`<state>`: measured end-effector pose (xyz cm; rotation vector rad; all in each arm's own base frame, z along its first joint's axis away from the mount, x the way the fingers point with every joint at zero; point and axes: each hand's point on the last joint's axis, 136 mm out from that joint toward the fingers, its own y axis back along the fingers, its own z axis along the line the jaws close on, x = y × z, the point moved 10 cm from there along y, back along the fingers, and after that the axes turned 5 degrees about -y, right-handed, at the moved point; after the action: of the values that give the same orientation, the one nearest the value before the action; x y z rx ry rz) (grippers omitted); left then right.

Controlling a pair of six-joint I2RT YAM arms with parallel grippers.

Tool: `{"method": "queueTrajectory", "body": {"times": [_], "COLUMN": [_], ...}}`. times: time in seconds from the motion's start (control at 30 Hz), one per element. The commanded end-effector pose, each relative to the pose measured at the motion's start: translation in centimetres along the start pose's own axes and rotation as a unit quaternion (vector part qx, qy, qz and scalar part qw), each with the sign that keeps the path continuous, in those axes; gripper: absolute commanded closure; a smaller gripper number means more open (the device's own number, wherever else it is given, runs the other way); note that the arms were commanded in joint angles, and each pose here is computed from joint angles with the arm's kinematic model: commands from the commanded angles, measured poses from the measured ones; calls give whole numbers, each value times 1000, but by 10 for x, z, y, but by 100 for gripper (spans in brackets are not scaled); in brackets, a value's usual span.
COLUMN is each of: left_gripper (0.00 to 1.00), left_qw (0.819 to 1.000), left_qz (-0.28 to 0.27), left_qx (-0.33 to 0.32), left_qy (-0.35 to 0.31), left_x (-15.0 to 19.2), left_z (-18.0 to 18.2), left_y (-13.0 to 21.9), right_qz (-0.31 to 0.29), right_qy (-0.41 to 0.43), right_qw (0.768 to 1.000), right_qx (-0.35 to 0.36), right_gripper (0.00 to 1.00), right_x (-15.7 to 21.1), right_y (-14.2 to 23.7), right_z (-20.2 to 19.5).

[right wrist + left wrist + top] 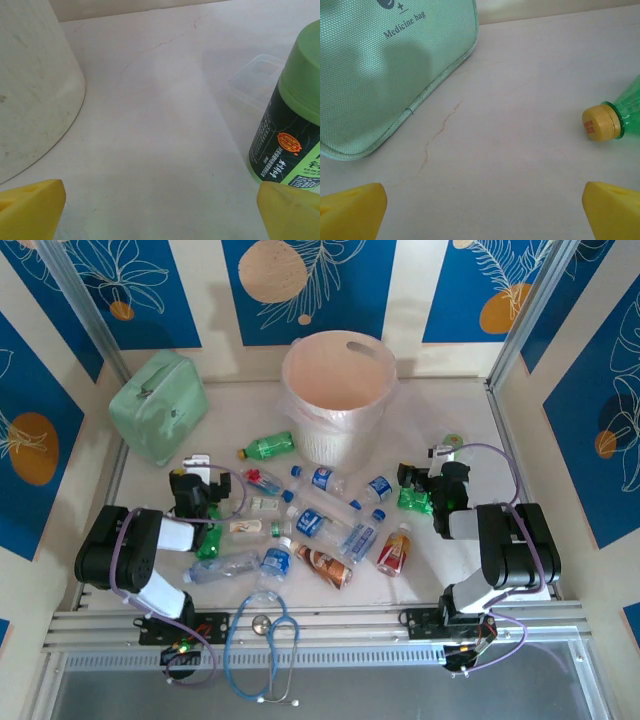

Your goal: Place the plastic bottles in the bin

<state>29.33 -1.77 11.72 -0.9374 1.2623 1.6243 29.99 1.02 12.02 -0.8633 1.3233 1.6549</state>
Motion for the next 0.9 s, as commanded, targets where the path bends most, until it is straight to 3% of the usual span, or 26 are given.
{"method": "queueTrajectory", "body": {"times": [0.0, 0.87], "left_gripper": [0, 0], "left_qw": [1000, 1000], "left_qz": [-22, -18], "left_qx": [-1, 0], "left_qy": [5, 8], "left_x": [-10, -9], "left_z": [2, 2], "left_y": [-3, -3], "right_qz": [-21, -30], "right_qy": [11, 7], "right_qw": [1000, 1000], "right_qx": [-12, -6], "right_gripper": [1, 1], "right_x": [-11, -14], "right_y": [0, 0], "right_z": [3, 2]}}
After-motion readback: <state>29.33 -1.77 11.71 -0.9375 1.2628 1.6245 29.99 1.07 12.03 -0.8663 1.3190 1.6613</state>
